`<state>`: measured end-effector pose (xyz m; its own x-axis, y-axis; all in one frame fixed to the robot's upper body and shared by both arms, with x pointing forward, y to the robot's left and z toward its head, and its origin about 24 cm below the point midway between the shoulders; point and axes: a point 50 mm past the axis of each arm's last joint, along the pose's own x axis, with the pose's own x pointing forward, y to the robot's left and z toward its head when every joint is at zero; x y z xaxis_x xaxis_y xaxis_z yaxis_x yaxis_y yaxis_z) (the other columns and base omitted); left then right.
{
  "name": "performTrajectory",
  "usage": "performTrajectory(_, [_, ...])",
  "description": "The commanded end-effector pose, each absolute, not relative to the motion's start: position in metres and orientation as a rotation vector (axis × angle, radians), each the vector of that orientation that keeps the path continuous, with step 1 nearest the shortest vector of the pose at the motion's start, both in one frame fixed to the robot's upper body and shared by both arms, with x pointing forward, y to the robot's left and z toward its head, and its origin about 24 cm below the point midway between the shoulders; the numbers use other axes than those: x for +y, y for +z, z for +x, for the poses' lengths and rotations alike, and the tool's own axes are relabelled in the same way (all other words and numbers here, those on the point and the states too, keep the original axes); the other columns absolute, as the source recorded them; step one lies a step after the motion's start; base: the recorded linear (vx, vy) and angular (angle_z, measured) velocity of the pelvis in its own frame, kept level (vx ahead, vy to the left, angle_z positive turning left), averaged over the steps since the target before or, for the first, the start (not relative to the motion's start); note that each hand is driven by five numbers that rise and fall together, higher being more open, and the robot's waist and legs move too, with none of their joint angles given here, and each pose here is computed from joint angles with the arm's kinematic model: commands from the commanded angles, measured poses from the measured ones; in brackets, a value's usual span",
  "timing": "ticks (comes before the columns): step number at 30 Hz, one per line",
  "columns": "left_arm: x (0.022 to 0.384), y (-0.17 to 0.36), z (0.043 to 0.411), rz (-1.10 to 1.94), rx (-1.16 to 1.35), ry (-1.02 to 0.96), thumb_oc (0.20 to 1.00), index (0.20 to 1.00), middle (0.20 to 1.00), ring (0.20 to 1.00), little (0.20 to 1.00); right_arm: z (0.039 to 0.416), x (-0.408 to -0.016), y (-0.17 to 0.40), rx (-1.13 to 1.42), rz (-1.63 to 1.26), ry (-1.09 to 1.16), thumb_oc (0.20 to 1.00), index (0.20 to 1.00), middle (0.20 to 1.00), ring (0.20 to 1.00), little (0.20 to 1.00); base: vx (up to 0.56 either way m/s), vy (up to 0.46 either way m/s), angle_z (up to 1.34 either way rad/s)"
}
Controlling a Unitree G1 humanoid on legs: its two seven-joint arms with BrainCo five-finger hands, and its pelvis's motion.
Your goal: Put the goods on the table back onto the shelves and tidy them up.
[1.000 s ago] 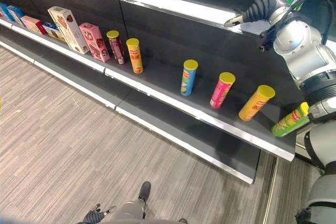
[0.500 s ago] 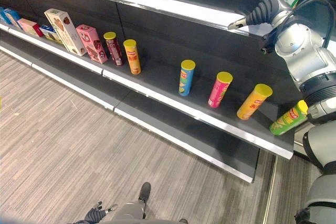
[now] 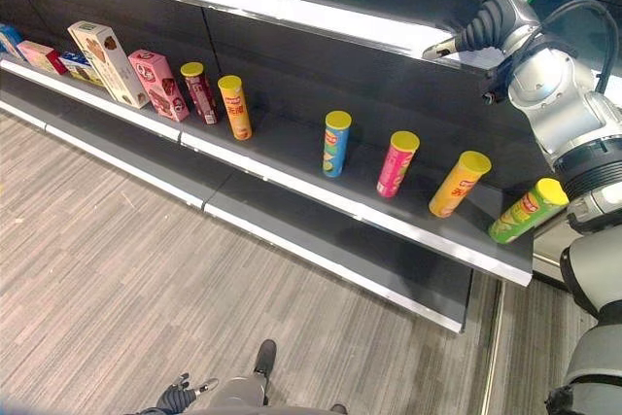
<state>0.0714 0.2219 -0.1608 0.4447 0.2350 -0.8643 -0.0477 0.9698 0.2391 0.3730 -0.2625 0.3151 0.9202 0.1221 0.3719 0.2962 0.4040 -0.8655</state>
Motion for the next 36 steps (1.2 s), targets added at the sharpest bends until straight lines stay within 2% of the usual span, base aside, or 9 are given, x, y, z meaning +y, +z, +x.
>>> performTrajectory(1, [0.245,-0.152,0.092,0.265,1.044,0.197,1.0,1.0,1.0,1.0,1.0,0.368,-0.273,0.328,-0.446,-1.111,-0.182,1.0,1.0,1.0,1.0,1.0,0.0,0.0,0.0])
performTrajectory(4, [0.246,-0.152,0.092,0.266,1.043,0.197,1.0,1.0,1.0,1.0,1.0,0.368,-0.271,0.328,-0.452,-1.105,-0.172,1.0,1.0,1.0,1.0,1.0,0.0,0.0,0.0])
performTrajectory(10, [0.247,-0.151,0.093,0.263,1.041,0.206,1.0,1.0,1.0,1.0,1.0,0.358,-0.242,0.344,-0.58,-1.131,-0.057,1.0,1.0,1.0,1.0,1.0,0.0,0.0,0.0])
performTrajectory(16, [0.251,-0.151,0.091,0.264,1.047,0.224,1.0,1.0,1.0,1.0,1.0,0.31,-0.187,0.381,-0.912,-1.193,0.133,1.0,1.0,1.0,1.0,1.0,0.0,0.0,0.0])
performTrajectory(17, [0.251,-0.151,0.091,0.265,1.047,0.224,1.0,1.0,1.0,1.0,1.0,0.31,-0.188,0.38,-0.912,-1.193,0.132,1.0,1.0,1.0,1.0,1.0,0.0,0.0,0.0])
performTrajectory(18, [0.252,-0.151,0.089,0.265,1.054,0.23,1.0,1.0,1.0,1.0,1.0,0.291,-0.177,0.394,-1.022,-1.221,0.148,1.0,1.0,1.0,1.0,1.0,0.0,0.0,0.0])
performTrajectory(20, [0.252,-0.152,0.087,0.267,1.061,0.235,1.0,1.0,1.0,1.0,1.0,0.277,-0.177,0.403,-1.094,-1.22,0.123,1.0,1.0,1.0,1.0,1.0,-0.01,0.052,-0.02])
performTrajectory(28, [0.253,-0.15,0.092,0.293,1.055,0.22,1.0,1.0,1.0,1.0,1.0,0.233,-0.21,0.416,-1.244,-1.193,-0.091,1.0,1.0,1.0,1.0,1.0,-0.04,0.07,-0.2])
performTrajectory(36, [0.265,-0.143,0.102,0.346,1.012,0.188,1.0,1.0,1.0,1.0,1.0,0.223,-0.283,0.392,-1.035,-1.114,-0.305,1.0,1.0,1.0,1.0,1.0,-0.11,0.081,-0.73])
